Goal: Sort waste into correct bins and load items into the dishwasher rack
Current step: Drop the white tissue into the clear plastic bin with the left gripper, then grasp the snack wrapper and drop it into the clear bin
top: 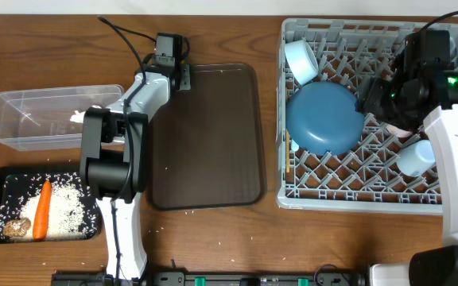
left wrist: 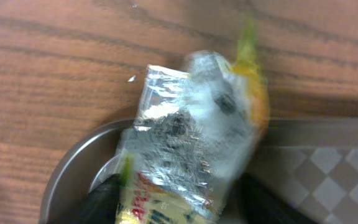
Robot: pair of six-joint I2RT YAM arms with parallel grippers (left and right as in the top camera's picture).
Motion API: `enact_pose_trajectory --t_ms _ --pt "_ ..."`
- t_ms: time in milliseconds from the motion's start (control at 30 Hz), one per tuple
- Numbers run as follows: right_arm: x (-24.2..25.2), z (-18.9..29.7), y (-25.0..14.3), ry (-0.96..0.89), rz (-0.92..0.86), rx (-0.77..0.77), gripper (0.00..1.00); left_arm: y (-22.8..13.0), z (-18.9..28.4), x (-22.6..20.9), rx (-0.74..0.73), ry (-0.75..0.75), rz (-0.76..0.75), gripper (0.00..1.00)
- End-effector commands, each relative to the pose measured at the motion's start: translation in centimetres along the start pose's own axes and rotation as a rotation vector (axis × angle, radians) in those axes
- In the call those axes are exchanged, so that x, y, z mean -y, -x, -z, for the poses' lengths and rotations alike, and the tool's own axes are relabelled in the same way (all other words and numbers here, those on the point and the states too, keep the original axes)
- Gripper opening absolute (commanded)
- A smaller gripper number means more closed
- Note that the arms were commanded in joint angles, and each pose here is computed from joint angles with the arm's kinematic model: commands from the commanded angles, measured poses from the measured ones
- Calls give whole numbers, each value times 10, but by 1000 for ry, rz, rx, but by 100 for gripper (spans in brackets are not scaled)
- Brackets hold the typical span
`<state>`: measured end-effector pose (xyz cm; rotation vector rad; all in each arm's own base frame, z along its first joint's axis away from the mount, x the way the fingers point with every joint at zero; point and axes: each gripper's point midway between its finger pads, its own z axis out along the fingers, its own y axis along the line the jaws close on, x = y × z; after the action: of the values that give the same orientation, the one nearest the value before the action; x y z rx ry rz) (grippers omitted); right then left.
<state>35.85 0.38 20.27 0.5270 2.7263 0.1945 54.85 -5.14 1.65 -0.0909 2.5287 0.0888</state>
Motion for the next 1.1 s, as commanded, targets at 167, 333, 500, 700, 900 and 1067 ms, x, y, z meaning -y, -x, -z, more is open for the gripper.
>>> enact_pose_trajectory --t_ms 167,333,500,700,900,1067 --pt "-3 6 -1 11 15 12 68 -12 3 -3 -56 13 -30 6" --pt "-3 6 -1 11 16 12 68 -9 40 -7 -88 16 -38 6" --pt "-3 6 -1 11 16 12 68 5 114 -18 -80 16 -36 6" --pt "-3 6 -1 12 16 15 68 16 182 -44 -33 94 -20 6" --pt "-3 6 -1 11 16 11 68 -2 195 -113 -90 314 138 6" --pt "-3 6 -2 10 16 7 68 -21 175 -175 -154 379 304 6"
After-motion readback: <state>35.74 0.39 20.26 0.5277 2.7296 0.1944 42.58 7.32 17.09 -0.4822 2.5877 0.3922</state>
